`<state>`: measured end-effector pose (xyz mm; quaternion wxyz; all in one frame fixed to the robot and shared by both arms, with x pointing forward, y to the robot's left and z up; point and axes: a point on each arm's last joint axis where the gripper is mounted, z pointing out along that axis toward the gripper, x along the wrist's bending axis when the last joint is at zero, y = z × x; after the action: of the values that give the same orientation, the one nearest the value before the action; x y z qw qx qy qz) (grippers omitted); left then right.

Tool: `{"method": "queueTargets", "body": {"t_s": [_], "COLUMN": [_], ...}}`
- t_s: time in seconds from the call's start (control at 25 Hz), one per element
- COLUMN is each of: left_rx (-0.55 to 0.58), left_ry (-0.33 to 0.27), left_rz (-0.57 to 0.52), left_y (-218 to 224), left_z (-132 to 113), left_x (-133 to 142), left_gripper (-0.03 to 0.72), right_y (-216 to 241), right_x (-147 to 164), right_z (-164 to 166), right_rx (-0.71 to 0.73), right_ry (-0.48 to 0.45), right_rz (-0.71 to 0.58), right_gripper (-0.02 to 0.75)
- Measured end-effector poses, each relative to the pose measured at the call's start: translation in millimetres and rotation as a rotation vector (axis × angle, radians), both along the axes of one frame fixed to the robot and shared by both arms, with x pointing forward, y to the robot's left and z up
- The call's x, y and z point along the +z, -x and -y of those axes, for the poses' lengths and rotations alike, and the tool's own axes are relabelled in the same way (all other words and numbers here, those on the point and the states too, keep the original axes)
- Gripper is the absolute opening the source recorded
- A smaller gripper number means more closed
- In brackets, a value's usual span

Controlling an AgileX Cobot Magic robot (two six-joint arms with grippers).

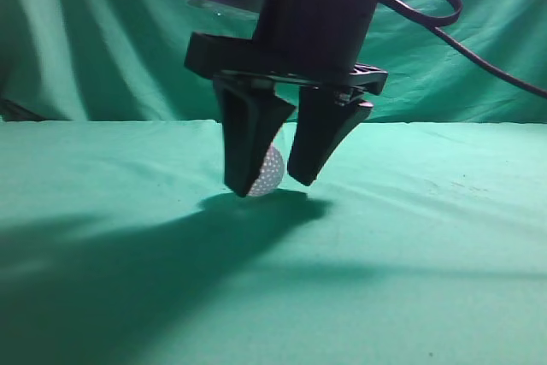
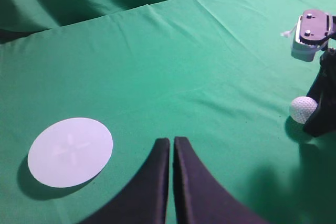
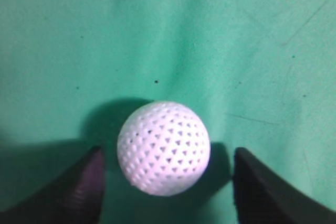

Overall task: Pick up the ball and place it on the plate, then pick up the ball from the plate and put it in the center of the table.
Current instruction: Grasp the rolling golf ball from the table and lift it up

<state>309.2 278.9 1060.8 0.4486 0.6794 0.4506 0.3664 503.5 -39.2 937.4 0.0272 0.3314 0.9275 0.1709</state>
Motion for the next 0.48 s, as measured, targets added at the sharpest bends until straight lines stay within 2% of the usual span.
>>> {"method": "queueTargets", "body": {"t_s": [0.16,0.2,0.36,0.48], "left_rx": [0.0,0.0,0.0,0.0], "left_ry": [0.0,0.0,0.0,0.0], "left_rz": [0.0,0.0,0.0,0.0], "left_y": [0,0,0,0], "left_z": [0,0,0,0], "left_x": [0,0,0,0], "left_gripper": [0.0,0.0,0.0,0.0], "right_y": [0,-1,-2,-9], "right_x": [0,0,3,16], "right_z": [0,0,-1,-7], "right_rx": [0.015,0.016,0.019,0.027], "right_ry": [0.008,0.007,0.007,-0.007], "right_rz": [0.009,0.011,0.014,0.03], "right_gripper": [0.321,0.304,0.319,0.319]}}
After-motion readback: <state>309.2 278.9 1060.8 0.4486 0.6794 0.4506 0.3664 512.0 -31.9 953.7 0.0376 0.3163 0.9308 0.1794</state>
